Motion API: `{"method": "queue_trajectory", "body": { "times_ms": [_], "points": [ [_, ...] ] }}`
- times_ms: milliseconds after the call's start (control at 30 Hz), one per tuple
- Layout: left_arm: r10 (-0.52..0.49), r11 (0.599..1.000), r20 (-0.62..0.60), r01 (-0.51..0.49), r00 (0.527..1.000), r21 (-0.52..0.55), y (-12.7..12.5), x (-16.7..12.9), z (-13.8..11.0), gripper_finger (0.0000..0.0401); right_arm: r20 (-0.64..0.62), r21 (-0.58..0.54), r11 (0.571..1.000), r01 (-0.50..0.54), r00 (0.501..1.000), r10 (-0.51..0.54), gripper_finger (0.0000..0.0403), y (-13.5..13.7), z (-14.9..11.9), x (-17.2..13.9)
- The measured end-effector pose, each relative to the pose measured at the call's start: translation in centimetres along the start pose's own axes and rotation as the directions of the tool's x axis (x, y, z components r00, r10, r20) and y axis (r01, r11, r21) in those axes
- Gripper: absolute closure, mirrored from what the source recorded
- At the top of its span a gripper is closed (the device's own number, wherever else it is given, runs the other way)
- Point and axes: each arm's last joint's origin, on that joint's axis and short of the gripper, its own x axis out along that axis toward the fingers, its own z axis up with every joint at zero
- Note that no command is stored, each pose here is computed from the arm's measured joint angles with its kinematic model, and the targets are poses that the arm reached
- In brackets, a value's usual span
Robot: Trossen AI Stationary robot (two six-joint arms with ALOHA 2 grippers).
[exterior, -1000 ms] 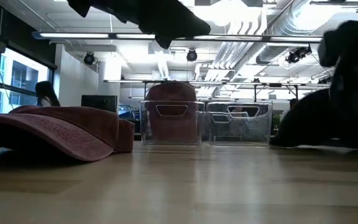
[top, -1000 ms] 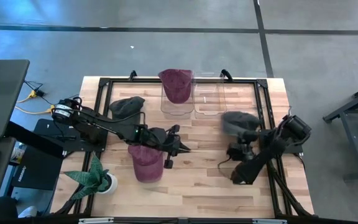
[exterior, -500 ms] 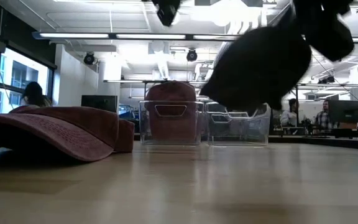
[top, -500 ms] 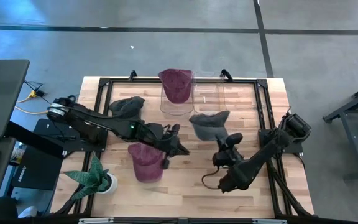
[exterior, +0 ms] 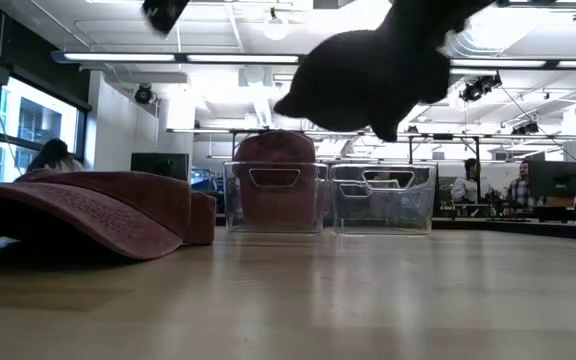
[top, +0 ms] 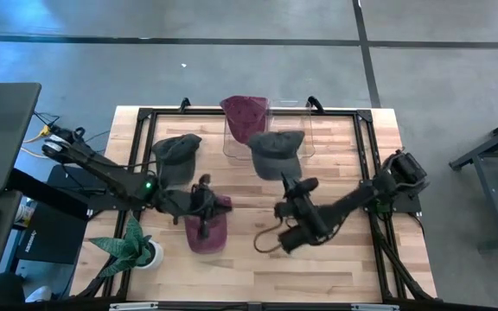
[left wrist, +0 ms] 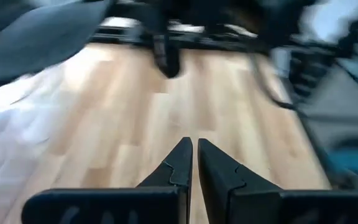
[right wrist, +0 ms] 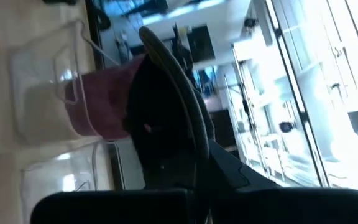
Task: Pick & Place hat
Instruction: Put the right black cap into the right transparent bin
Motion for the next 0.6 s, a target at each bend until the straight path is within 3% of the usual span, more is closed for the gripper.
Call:
{"method": "queue_trajectory", "body": {
  "times_ms": [133,233,333,467,600],
  "points": [
    [0.031,0.993,0.124,-0.017,0.992,-0.115,1.6,1.0,-3.2,0.0380,-0.065,-0.077,0.997,0.014,0.998,-0.019,0.0397,0.2,1.2,2.3],
    [-0.036,0.983,0.231,0.076,0.972,-0.168,3.6,1.5,-4.3,0.0379,-0.064,-0.211,0.977,-0.014,0.998,0.000,0.0397,0.1,2.5,2.5],
    [-0.113,0.972,0.283,0.165,0.952,-0.166,5.5,1.7,-5.1,0.0365,-0.022,-0.285,0.953,-0.104,0.995,0.102,0.0397,0.3,3.3,2.2],
    [-0.201,0.954,0.303,0.257,0.931,-0.156,7.4,1.9,-5.1,0.0315,-0.001,-0.296,0.949,-0.112,0.993,0.117,0.0397,0.1,4.0,2.2],
    [-0.256,0.933,0.291,0.315,0.922,-0.174,8.3,2.2,-5.0,0.0243,0.042,-0.228,0.966,-0.124,0.990,0.137,0.0397,-0.6,5.4,2.7]
  ]
}}
